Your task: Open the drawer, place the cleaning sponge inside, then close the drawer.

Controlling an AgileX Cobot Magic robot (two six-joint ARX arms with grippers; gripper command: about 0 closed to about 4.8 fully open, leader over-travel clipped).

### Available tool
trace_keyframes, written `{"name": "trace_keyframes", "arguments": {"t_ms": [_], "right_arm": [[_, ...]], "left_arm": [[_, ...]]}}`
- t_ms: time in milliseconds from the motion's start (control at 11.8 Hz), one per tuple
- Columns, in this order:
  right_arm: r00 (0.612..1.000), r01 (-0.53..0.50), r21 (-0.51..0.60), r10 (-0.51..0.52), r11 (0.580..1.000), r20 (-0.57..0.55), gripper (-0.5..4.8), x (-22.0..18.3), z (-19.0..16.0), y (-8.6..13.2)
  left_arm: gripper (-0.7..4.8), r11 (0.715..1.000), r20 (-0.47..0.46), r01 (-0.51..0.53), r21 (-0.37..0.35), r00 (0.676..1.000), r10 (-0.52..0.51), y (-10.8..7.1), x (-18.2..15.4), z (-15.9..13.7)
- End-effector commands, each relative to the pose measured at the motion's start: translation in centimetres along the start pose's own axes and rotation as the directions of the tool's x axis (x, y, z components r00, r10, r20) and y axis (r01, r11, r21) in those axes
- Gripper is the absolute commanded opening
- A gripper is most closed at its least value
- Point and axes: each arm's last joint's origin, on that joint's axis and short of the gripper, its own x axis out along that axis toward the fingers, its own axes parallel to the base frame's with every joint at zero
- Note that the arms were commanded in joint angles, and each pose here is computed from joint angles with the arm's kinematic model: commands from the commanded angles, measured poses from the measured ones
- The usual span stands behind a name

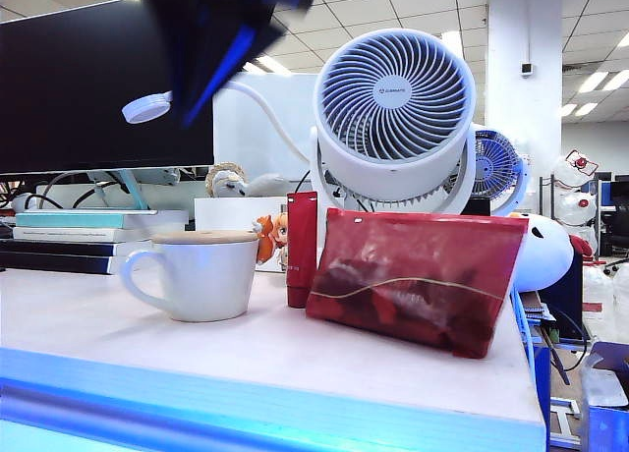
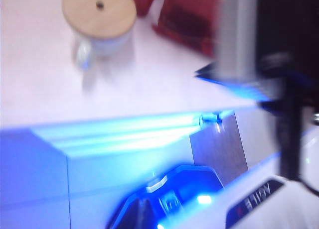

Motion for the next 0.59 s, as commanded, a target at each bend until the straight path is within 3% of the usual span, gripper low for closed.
{"name": "trace_keyframes", "arguments": {"t_ms": [85,255,340,425,510,595], "right_arm": [[0.993,0.073,0.091,-0.081,0.993,0.089,-0.01,-4.1,0.2,-1.8],[0.973,0.103,0.167,-0.134,0.981,0.188,-0.01,-7.4,0.2,-3.7],[0.945,0.155,0.139,-0.188,0.978,0.266,-0.01,-10.8,-0.5,-5.8],[0.923,0.179,0.168,-0.224,0.969,0.314,-0.01,-13.0,-1.0,-6.9],[0.869,0.204,0.25,-0.293,0.946,0.4,-0.01,-16.8,-2.2,-8.6],[0.862,0.209,0.267,-0.306,0.941,0.405,-0.01,-17.4,-2.7,-9.2]], "left_arm": [[-0.03,1.0,0.071,0.001,0.027,0.998,-0.003,0.0,-0.2,0.7],[-0.03,0.999,0.106,0.023,0.044,0.994,-0.028,-0.1,-0.2,1.1],[-0.05,0.994,0.149,0.085,0.069,0.984,-0.095,-0.3,-0.3,1.5],[-0.04,0.989,0.159,0.122,0.081,0.978,-0.134,-0.4,-0.3,1.6],[-0.05,0.986,0.171,0.142,0.092,0.973,-0.156,-0.6,-0.6,1.4],[-0.05,0.985,0.184,0.139,0.101,0.97,-0.156,-0.7,-0.9,1.3]]}}
